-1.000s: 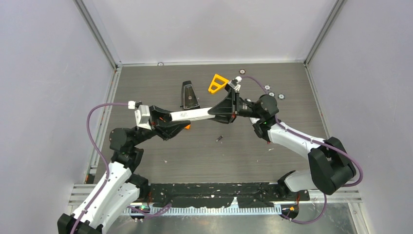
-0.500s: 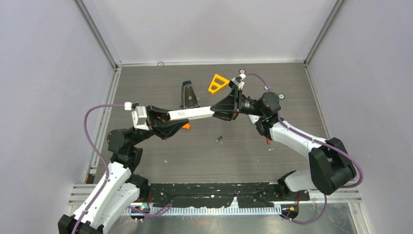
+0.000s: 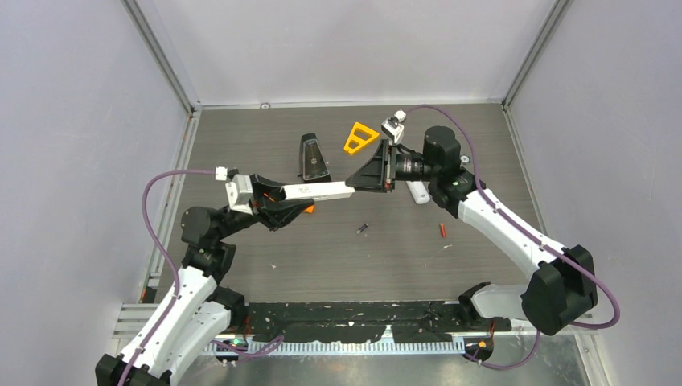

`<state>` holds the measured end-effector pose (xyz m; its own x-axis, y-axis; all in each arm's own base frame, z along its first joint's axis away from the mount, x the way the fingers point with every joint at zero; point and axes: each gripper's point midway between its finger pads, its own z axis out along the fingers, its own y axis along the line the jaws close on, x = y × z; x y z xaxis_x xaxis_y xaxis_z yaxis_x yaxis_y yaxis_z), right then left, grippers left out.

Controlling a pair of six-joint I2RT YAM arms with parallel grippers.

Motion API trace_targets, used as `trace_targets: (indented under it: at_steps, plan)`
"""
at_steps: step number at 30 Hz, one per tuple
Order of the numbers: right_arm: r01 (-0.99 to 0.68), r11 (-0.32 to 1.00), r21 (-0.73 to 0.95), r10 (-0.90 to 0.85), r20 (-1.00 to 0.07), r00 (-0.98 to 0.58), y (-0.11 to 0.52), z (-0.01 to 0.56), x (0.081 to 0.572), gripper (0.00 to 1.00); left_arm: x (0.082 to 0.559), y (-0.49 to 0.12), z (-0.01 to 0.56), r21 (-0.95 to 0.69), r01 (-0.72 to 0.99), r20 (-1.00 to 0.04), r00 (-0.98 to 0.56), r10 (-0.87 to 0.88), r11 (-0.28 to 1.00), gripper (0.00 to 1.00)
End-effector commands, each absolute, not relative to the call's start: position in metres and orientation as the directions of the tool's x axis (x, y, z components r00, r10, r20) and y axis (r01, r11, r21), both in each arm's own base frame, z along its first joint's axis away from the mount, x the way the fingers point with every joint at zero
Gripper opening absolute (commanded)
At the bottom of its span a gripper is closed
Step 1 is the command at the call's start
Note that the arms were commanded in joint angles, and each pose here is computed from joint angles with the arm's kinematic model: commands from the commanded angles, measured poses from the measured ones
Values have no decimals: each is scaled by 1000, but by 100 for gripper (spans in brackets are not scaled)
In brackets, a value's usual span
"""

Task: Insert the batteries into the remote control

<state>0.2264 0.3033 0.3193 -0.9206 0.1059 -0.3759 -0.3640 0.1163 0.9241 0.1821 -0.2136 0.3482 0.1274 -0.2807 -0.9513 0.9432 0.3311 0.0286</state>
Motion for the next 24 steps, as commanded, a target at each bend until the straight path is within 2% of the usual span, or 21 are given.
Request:
trace_targets:
  at_steps: [1,3,8,10,16,18,20,24]
  plan:
    - [-405,168,899,106,-424,-899,295,315,227,35,180,-209,376,119,928,-927,232,-295,353,0]
    - [-412,166,896,111,-432,-895,294,318,227,35,181,-209,375,118,928,-930,228,-289,353,0]
    - [-430,158,889,121,-450,-885,294,327,229,54,184,-210,370,117,929,-937,221,-272,350,0]
    - [-434,152,888,124,-452,-883,294,329,230,58,185,-211,368,115,929,-940,216,-264,351,0]
    - [-437,123,891,119,-451,-885,295,334,228,60,188,-212,364,112,931,-945,208,-252,346,0]
    - [-433,117,894,112,-445,-888,296,335,227,58,189,-213,363,110,933,-947,203,-250,343,0]
    - [-425,110,898,100,-436,-895,297,334,227,51,191,-213,362,108,933,-948,200,-247,343,0]
    - [-413,103,905,87,-422,-903,298,334,226,33,194,-214,359,102,932,-951,195,-242,348,0]
